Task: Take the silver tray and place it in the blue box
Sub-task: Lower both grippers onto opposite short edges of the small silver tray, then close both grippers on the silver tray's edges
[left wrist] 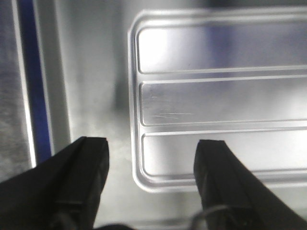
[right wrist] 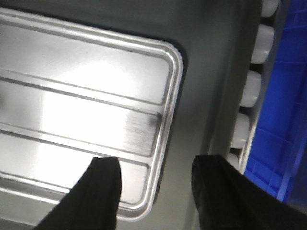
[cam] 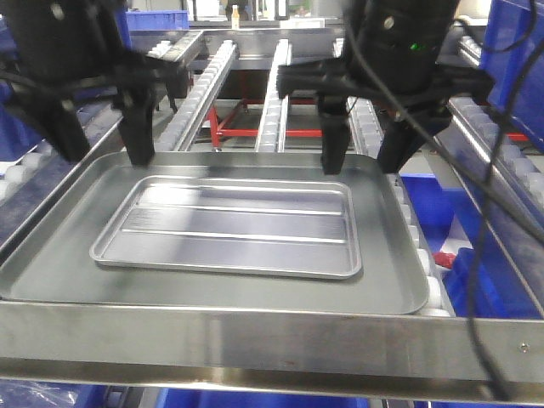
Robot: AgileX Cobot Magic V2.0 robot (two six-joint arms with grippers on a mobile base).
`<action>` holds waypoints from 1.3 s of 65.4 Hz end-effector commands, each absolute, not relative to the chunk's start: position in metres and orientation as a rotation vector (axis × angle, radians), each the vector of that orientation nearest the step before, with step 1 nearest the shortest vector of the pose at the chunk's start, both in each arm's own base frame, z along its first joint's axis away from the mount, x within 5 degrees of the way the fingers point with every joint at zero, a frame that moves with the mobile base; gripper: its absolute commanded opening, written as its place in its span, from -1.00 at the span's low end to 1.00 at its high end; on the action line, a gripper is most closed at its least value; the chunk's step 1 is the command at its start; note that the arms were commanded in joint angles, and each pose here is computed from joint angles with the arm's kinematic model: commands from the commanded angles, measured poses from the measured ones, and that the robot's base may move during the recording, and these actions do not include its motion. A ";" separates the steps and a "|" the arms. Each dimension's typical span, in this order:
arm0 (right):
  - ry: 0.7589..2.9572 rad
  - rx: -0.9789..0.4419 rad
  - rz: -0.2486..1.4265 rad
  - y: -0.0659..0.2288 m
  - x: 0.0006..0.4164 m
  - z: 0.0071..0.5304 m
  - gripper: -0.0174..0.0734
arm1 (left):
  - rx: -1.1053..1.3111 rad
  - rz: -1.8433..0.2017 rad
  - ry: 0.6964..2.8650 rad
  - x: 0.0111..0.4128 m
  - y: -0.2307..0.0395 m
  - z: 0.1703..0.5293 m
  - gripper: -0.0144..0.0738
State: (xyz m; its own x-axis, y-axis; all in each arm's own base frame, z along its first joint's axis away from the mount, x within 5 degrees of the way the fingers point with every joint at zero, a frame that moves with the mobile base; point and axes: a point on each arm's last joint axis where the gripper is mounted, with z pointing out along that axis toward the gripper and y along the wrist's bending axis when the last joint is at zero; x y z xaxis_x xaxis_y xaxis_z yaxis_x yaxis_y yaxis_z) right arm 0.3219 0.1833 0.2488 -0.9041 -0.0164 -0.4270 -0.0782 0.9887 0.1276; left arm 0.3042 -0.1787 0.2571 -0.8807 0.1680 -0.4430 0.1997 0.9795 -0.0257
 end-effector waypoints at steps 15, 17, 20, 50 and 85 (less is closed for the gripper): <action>2.619 -0.065 0.226 0.185 0.337 0.252 0.37 | 0.224 -0.142 2.612 0.319 -0.181 0.258 0.04; 2.618 -0.063 0.226 0.185 0.338 0.250 0.37 | 0.225 -0.142 2.614 0.321 -0.182 0.256 0.04; 2.621 -0.064 0.225 0.186 0.340 0.247 0.37 | 0.227 -0.147 2.609 0.322 -0.183 0.253 0.04; 2.645 -0.071 0.214 0.191 0.347 0.225 0.37 | 0.223 -0.147 2.665 0.332 -0.191 0.224 0.03; 2.713 -0.073 0.167 0.192 0.350 0.204 0.01 | 0.181 -0.160 2.667 0.333 -0.190 0.223 -0.57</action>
